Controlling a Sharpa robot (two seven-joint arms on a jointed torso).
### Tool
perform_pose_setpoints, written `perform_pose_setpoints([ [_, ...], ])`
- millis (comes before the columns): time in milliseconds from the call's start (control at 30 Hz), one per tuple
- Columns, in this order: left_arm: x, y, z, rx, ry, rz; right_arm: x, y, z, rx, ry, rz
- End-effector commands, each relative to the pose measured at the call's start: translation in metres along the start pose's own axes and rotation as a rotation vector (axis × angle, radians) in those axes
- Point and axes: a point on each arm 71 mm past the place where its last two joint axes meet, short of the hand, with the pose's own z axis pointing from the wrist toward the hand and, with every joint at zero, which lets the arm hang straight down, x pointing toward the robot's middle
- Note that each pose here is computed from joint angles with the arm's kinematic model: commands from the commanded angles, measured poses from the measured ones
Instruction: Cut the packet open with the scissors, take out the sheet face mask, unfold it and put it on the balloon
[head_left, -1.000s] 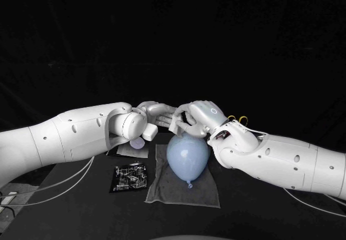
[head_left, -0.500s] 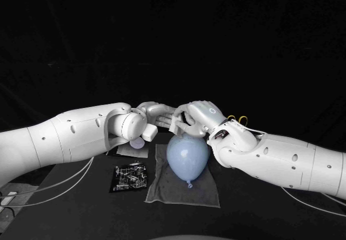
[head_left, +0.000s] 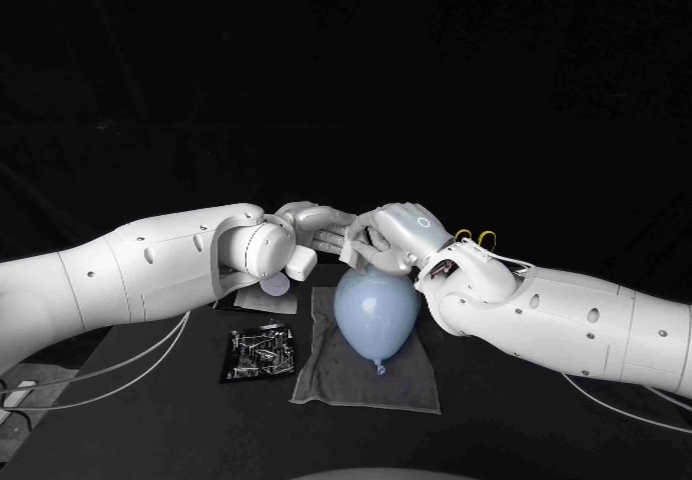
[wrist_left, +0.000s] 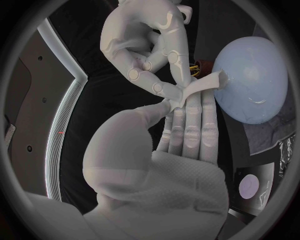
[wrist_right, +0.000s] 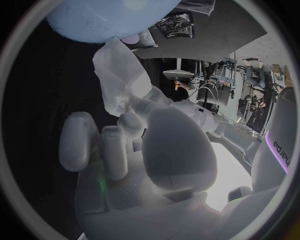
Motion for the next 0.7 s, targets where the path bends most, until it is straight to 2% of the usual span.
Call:
perform_pose_setpoints([
  [33, 0.0050, -0.0051, 0.0003, 0.029, 0.025, -0.015, 0.0048, 0.0016, -0.0009, -0.023, 0.054, -0.018],
  [267, 0.0056, -0.0052, 0.0007, 0.028, 0.027, -0.016, 0.0068, 0.0017, -0.0008, -0.021, 0.075, -0.025],
  [700, 0.0040, -0.0056, 0.0011, 0.031, 0.019, -0.017, 0.0053, 0.0076, -0.0049, -0.047, 0.064, -0.014],
])
